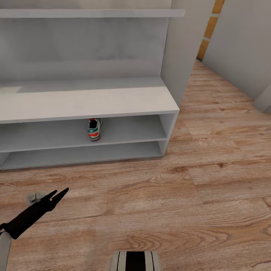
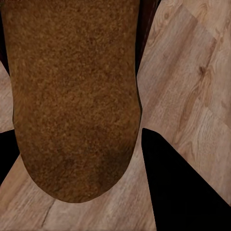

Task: Pick up the two gym shoes and the two sandals from the corridor floor and place them onto the hallstand (shoe rack) in the corridor, making sure they are on the rack and not on the floor. Arrange them so the two gym shoes are next to each other and the two sandals are next to each other.

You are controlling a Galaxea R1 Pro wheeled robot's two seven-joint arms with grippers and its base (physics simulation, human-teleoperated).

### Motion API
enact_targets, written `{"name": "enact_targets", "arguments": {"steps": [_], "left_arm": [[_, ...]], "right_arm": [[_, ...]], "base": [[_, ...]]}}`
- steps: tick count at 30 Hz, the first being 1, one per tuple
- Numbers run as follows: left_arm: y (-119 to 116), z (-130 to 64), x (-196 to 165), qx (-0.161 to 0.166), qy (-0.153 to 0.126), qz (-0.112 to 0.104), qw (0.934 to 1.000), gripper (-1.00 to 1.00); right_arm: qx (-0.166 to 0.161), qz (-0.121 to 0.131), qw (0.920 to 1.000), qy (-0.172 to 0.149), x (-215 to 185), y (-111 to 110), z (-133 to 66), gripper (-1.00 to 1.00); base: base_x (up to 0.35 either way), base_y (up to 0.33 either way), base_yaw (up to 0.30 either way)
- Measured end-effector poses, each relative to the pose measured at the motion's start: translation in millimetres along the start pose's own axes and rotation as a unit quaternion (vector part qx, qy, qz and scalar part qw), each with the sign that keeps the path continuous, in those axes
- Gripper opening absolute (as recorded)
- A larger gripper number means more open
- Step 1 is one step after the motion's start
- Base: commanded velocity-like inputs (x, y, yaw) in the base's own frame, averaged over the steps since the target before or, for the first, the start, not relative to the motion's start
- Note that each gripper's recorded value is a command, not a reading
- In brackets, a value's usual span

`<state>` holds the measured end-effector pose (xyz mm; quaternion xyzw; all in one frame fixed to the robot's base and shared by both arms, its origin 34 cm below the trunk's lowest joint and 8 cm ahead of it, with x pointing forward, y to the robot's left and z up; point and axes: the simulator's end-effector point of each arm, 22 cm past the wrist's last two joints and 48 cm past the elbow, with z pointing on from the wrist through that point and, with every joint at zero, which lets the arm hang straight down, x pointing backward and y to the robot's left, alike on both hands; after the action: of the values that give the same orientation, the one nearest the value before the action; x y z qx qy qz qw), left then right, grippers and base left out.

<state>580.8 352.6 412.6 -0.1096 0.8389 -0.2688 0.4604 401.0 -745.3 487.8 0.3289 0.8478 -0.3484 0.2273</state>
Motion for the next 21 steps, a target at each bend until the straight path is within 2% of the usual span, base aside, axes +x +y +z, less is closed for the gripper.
{"name": "enact_targets", "arguments": {"steps": [5,10,14,21], "left_arm": [[7,-6.5,-1,-0.01,-0.004,-0.001,0.9999,1.0],[25,-21.0,-11,-0.033,-0.023,-0.006,0.9992,1.0],[27,-23.4,-13,-0.037,-0.027,-0.008,0.9989,1.0],[29,-25.1,-14,-0.039,-0.028,-0.008,0.9988,1.0]], "right_arm": [[0.0,0.002,1.0,-0.005,-2,0,0.1,-1.0],[0.001,0.002,1.0,-0.007,-2,-1,0.1,-1.0],[-0.001,0.003,1.0,-0.006,0,1,0.4,-1.0],[-0.001,0.004,0.9995,-0.033,-6,5,0.5,-1.0]], "base": [[0.0,0.0,0.0],[0.0,0.0,0.0],[0.0,0.0,0.0],[0.0,0.0,0.0]]}}
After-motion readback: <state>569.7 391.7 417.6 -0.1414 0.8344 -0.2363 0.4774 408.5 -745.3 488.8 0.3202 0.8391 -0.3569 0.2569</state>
